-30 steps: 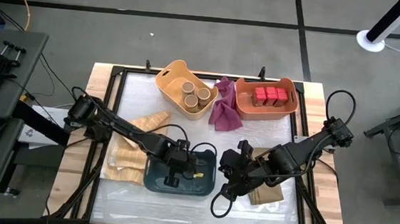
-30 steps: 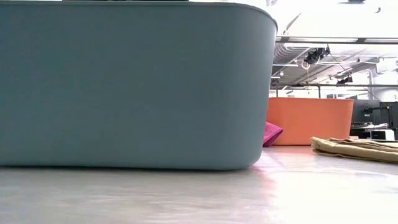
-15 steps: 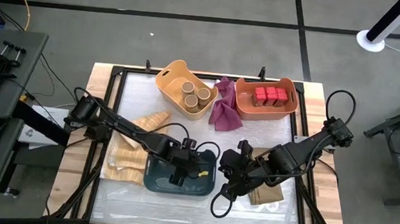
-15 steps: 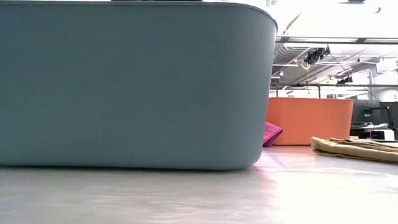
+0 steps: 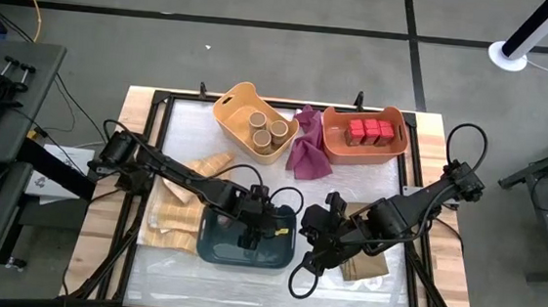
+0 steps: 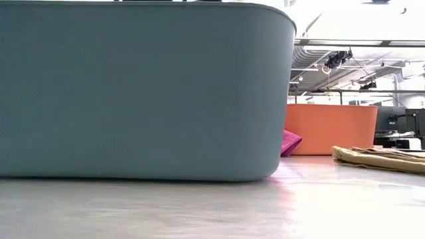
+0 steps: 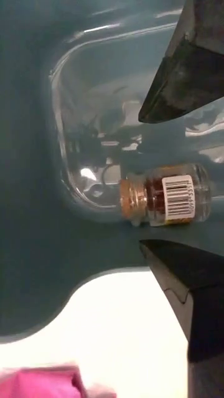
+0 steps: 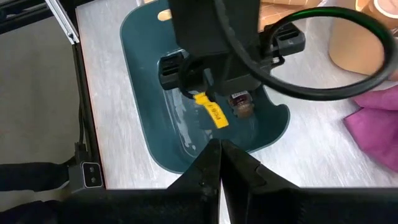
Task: Sort spices by type
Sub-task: Adjust the transparent seasoning bottle in the blue bin
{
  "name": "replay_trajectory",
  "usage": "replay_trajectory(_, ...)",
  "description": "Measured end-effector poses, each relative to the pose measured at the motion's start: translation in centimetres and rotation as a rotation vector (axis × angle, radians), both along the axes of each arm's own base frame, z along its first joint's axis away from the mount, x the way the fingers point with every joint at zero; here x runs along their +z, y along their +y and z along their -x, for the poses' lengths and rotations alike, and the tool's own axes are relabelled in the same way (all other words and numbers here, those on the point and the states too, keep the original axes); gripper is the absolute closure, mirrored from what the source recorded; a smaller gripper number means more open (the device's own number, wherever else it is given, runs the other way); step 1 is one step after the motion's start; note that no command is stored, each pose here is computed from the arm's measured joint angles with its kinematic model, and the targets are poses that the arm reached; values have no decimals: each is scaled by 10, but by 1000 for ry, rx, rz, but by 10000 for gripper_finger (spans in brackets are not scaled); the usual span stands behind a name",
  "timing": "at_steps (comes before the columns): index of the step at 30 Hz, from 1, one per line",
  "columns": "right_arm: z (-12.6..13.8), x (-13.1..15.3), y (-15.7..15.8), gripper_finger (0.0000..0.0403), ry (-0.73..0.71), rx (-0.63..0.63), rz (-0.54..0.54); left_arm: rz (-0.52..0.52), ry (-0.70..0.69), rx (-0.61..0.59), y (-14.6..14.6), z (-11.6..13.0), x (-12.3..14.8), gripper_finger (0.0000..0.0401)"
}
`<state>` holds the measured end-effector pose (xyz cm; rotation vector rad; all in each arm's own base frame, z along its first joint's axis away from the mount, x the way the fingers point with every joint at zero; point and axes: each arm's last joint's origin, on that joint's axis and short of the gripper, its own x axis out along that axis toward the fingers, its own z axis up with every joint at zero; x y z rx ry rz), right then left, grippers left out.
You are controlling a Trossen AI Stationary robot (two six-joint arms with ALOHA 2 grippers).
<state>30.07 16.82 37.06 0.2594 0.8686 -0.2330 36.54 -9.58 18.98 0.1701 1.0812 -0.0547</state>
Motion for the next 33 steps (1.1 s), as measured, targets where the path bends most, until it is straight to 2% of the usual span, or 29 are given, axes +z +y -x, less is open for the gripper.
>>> replay_trajectory(5,0,0,0,403,-2,-2,3,-5,-18,20,-8,1,0,95)
replay_trajectory(17,0,0,-1,403,-8,-11,13,-34,70,66,-10,-4,-35,95)
replay_trajectory(24,0,0,-1,403,-9,-14,11,-73,53,90,-9,-4,-36,100)
replay_trajectory(28,0,0,-1,403,-9,-13,11,-93,54,86,-8,-4,-36,146)
replay_trajectory(33,0,0,-1,403,-8,-13,11,-88,42,84,-8,-4,-32,271)
